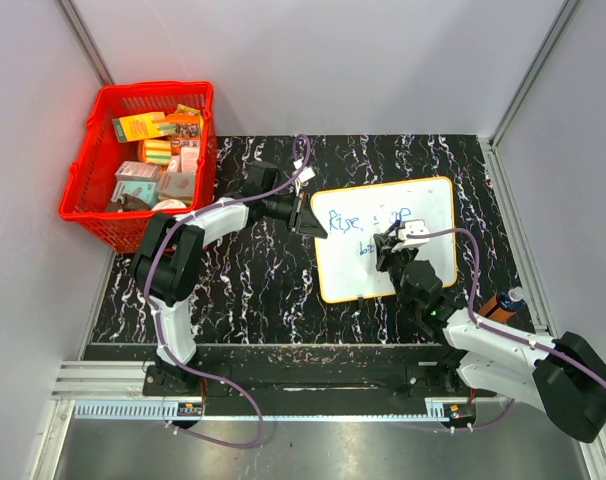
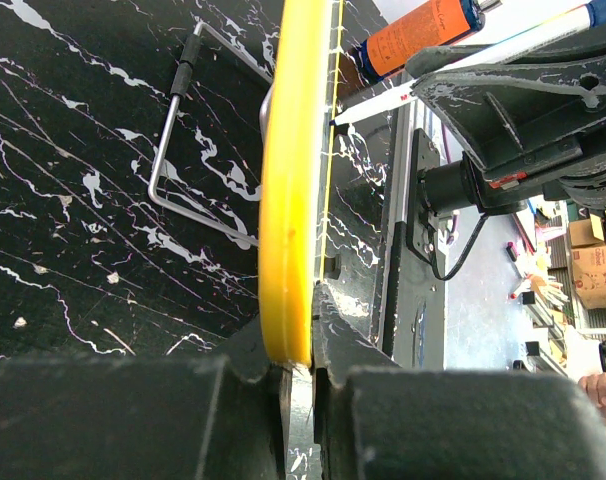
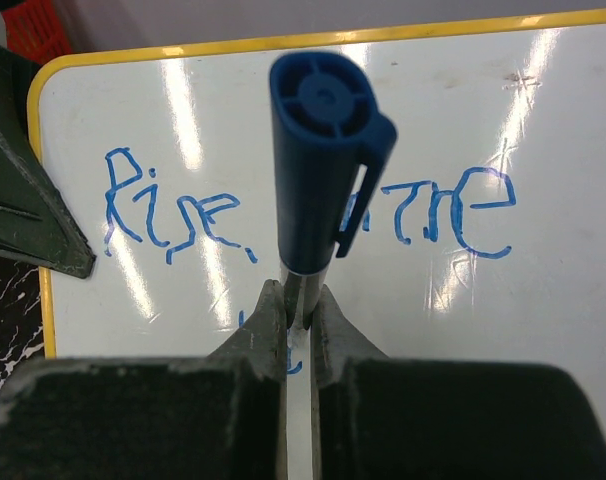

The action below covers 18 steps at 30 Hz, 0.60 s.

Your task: Write a sentence on the whiteboard

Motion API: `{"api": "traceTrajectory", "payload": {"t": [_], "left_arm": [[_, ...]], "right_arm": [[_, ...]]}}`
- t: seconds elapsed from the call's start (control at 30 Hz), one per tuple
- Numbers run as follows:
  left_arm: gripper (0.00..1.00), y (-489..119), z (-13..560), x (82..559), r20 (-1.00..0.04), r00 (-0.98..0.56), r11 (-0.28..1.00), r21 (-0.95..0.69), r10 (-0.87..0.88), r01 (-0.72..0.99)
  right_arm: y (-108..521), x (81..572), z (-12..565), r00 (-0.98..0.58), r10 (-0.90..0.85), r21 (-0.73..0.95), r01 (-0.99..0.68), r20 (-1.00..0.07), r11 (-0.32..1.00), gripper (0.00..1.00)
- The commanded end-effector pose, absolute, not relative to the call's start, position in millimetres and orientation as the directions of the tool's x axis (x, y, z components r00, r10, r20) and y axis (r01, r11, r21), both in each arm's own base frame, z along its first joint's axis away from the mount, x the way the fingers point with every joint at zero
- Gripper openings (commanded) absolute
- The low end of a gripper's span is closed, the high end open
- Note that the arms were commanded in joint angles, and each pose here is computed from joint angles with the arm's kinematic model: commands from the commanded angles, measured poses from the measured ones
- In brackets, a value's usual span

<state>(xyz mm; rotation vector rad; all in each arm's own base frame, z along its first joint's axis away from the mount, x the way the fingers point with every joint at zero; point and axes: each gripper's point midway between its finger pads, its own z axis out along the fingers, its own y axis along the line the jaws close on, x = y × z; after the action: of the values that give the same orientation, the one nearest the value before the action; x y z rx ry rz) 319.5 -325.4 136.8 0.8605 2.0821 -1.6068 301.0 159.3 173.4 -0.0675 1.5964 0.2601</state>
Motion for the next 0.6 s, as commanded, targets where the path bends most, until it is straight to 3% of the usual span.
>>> {"api": "traceTrajectory", "payload": {"t": [0.0,0.57], "left_arm": [[0.0,-327.5,81.3,312.0,-0.663,-0.665,0.236,-0.625,0.343,0.744],[0.0,-327.3,82.4,312.9,-0.665,-0.664,0.236,-0.623,0.341,0.746]], "right_arm": [[156.6,301.4,174.8,-0.038,0.158,0.162,-0.187,-0.987,0.969,0.0],[155.7,305.7,178.2,-0.025,0.172,0.174,-0.165,-0.985,0.971,0.0]]}}
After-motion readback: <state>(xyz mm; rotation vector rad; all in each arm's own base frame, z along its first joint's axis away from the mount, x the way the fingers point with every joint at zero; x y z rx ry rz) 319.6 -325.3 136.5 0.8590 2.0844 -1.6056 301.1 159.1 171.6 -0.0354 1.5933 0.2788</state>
